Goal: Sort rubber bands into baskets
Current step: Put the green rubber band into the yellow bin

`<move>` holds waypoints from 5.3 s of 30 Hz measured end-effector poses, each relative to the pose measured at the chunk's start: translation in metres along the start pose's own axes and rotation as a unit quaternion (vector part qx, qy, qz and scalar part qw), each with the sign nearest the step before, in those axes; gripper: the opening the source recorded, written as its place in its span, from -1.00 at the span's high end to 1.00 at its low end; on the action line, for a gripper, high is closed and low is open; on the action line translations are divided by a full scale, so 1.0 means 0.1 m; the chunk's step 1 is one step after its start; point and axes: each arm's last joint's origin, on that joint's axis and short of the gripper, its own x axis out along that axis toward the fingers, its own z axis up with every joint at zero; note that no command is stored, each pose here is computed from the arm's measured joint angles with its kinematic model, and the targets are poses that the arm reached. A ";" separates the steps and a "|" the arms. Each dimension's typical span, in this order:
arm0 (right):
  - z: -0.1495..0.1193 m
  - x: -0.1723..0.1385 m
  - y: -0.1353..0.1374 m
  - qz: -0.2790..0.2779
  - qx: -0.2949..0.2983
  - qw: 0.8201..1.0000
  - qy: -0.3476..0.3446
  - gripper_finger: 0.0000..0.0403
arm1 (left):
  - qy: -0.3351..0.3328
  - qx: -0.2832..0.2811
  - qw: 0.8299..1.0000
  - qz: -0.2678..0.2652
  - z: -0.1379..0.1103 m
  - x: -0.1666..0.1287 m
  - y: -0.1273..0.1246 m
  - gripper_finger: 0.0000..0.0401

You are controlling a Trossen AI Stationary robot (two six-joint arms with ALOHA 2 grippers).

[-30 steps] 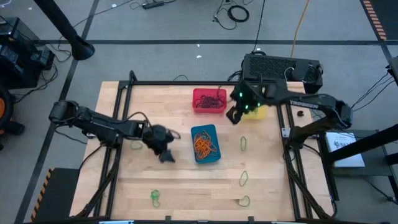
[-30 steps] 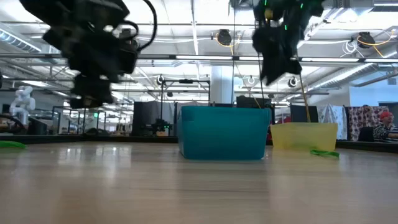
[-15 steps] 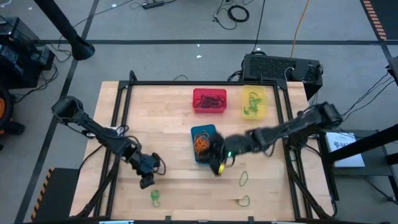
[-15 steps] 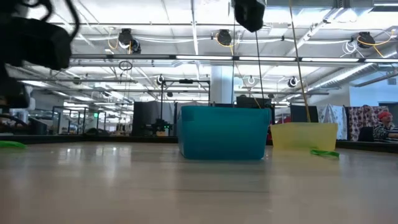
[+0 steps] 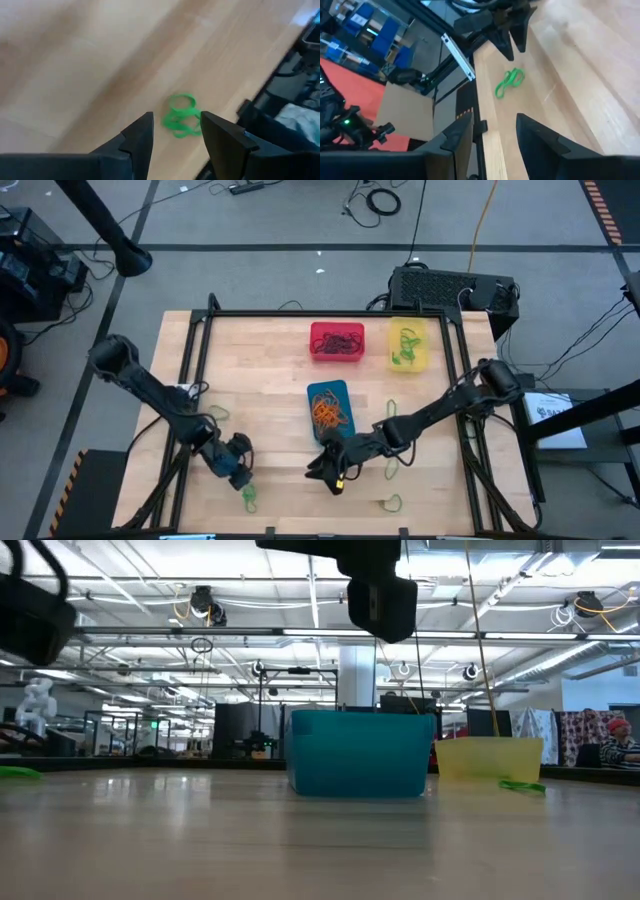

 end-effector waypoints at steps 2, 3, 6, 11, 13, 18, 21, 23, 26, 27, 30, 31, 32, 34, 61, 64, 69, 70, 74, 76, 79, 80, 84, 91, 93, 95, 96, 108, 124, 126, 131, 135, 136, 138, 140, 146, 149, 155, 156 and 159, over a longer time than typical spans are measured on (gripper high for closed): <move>0.00 0.02 -0.02 0.004 -0.003 1.000 0.009 0.29 | 0.006 -0.011 1.000 -0.009 -0.04 0.09 -0.03 0.15; 0.00 0.02 -0.02 0.005 -0.008 1.000 0.011 0.29 | 0.008 -0.017 1.000 -0.012 -0.06 0.13 -0.03 0.15; 0.01 0.02 -0.03 0.010 -0.027 0.999 0.016 0.29 | 0.010 -0.034 0.999 -0.024 -0.08 0.28 -0.06 0.15; 0.00 0.02 -0.03 0.021 -0.055 0.998 0.030 0.29 | 0.013 -0.064 0.998 -0.026 -0.09 0.50 -0.04 0.15; 0.00 0.02 -0.03 0.027 -0.072 0.996 0.040 0.29 | 0.017 -0.068 0.997 -0.028 -0.09 0.54 -0.04 0.15; 0.00 0.02 -0.04 0.034 -0.107 0.992 0.050 0.29 | 0.016 -0.069 0.997 -0.036 -0.08 0.54 -0.06 0.16; 0.02 0.02 -0.06 0.031 -0.119 0.991 0.048 0.29 | 0.011 -0.069 0.997 -0.038 -0.08 0.52 -0.07 0.25; 0.04 0.02 -0.07 0.030 -0.127 0.990 0.047 0.29 | 0.009 -0.068 0.997 -0.037 -0.08 0.53 -0.06 0.37; 0.07 0.02 -0.09 0.027 -0.137 0.989 0.044 0.29 | 0.005 -0.066 0.997 -0.034 -0.08 0.53 -0.05 0.61; 0.07 0.02 -0.10 0.026 -0.141 0.989 0.044 0.29 | 0.001 -0.062 0.998 -0.033 -0.08 0.53 -0.05 0.70; 0.09 0.02 -0.11 0.023 -0.157 0.987 0.040 0.29 | -0.030 -0.032 0.998 -0.046 -0.06 0.53 -0.13 0.94; 0.10 0.03 -0.12 0.022 -0.162 0.986 0.040 0.29 | -0.044 -0.023 0.997 -0.058 -0.05 0.51 -0.18 0.95; 0.11 0.03 -0.13 0.021 -0.167 0.985 0.039 0.29 | -0.056 -0.014 0.995 -0.076 -0.04 0.50 -0.24 0.95; 0.13 0.03 -0.14 0.020 -0.180 0.983 0.036 0.29 | -0.077 0.007 0.992 -0.104 -0.01 0.48 -0.35 0.94; 0.52 0.01 -0.27 0.010 -0.243 0.968 -0.065 0.29 | -0.321 0.157 0.909 -0.214 0.48 -0.79 -0.65 0.97; 0.59 0.00 -0.28 0.015 -0.244 0.966 -0.087 0.29 | -0.328 0.152 0.909 -0.206 0.54 -0.76 -0.64 0.97; 0.63 0.00 -0.31 0.011 -0.243 0.966 -0.092 0.29 | -0.339 0.154 0.906 -0.201 0.61 -0.78 -0.63 0.97; 0.64 0.00 -0.31 0.011 -0.243 0.966 -0.092 0.29 | -0.341 0.153 0.906 -0.199 0.62 -0.78 -0.63 0.97; 0.66 0.00 -0.33 0.008 -0.241 0.966 -0.094 0.35 | -0.347 0.158 0.904 -0.194 0.65 -0.79 -0.62 0.97; 0.66 -0.01 -0.33 0.008 -0.235 0.967 -0.095 0.48 | -0.349 0.160 0.904 -0.190 0.66 -0.79 -0.62 0.97; 0.67 -0.01 -0.35 0.005 -0.226 0.970 -0.091 0.82 | -0.354 0.182 0.899 -0.182 0.67 -0.79 -0.62 0.93; 0.68 -0.01 -0.37 0.001 -0.228 0.970 -0.089 0.91 | -0.356 0.190 0.898 -0.178 0.67 -0.79 -0.62 0.91; 0.72 -0.01 -0.42 -0.009 -0.211 0.974 -0.085 0.97 | -0.364 0.221 0.890 -0.164 0.67 -0.79 -0.62 0.80; 0.80 -0.04 -0.50 -0.022 -0.179 0.980 -0.086 0.99 | -0.340 0.241 0.906 -0.079 0.66 -0.71 -0.47 0.36; 0.81 -0.08 -0.53 -0.042 -0.177 0.981 -0.068 1.00 | -0.315 0.227 0.921 -0.032 0.64 -0.67 -0.37 0.24; 0.84 -0.17 -0.56 -0.071 -0.171 0.982 -0.045 1.00 | -0.291 0.202 0.935 0.007 0.62 -0.66 -0.26 0.14; 0.86 -0.24 -0.57 -0.088 -0.167 0.981 -0.033 1.00 | -0.276 0.189 0.942 0.024 0.61 -0.66 -0.21 0.11; 1.17 -1.53 -0.76 -0.433 -0.115 0.894 -0.017 1.00 | -0.152 0.095 0.965 0.193 0.43 -0.66 0.22 0.06; 1.22 -2.50 -1.70 -0.674 0.047 0.729 0.110 1.00 | -0.219 0.069 0.948 0.219 0.47 -0.69 0.26 0.06; 1.21 -2.55 -1.82 -0.677 0.055 0.724 0.120 1.00 | -0.228 0.055 0.946 0.223 0.51 -0.70 0.27 0.06; 1.25 -2.60 -1.96 -0.669 0.053 0.731 0.123 1.00 | -0.247 0.021 0.942 0.228 0.63 -0.74 0.30 0.06; 1.30 -2.63 -2.01 -0.665 0.039 0.737 0.114 1.00 | -0.256 -0.004 0.939 0.231 0.71 -0.76 0.33 0.06; 1.31 -2.64 -2.02 -0.664 0.039 0.738 0.114 1.00 | -0.258 -0.008 0.938 0.232 0.72 -0.77 0.34 0.06; 1.33 -2.65 -2.04 -0.656 0.041 0.745 0.116 0.98 | -0.262 -0.017 0.936 0.234 0.76 -0.78 0.35 0.06; 1.33 -2.66 -2.06 -0.650 0.046 0.750 0.118 0.92 | -0.265 -0.025 0.935 0.235 0.78 -0.79 0.36 0.06; 1.32 -2.70 -2.07 -0.650 0.051 0.747 0.130 0.64 | -0.270 -0.035 0.932 0.239 0.83 -0.81 0.38 0.06; 1.31 -2.69 -2.07 -0.637 0.059 0.756 0.137 0.52 | -0.268 -0.028 0.932 0.241 0.83 -0.81 0.38 0.06; 1.27 -2.62 -1.96 -0.542 0.115 0.820 0.147 0.37 | -0.260 -0.029 0.935 0.238 0.83 -0.80 0.38 0.06; 1.25 -2.58 -1.91 -0.515 0.120 0.835 0.151 0.36 | -0.257 -0.029 0.937 0.236 0.82 -0.80 0.38 0.06; 1.17 -2.43 -1.70 -0.450 0.116 0.870 0.167 0.36 | -0.251 -0.030 0.939 0.234 0.82 -0.80 0.38 0.06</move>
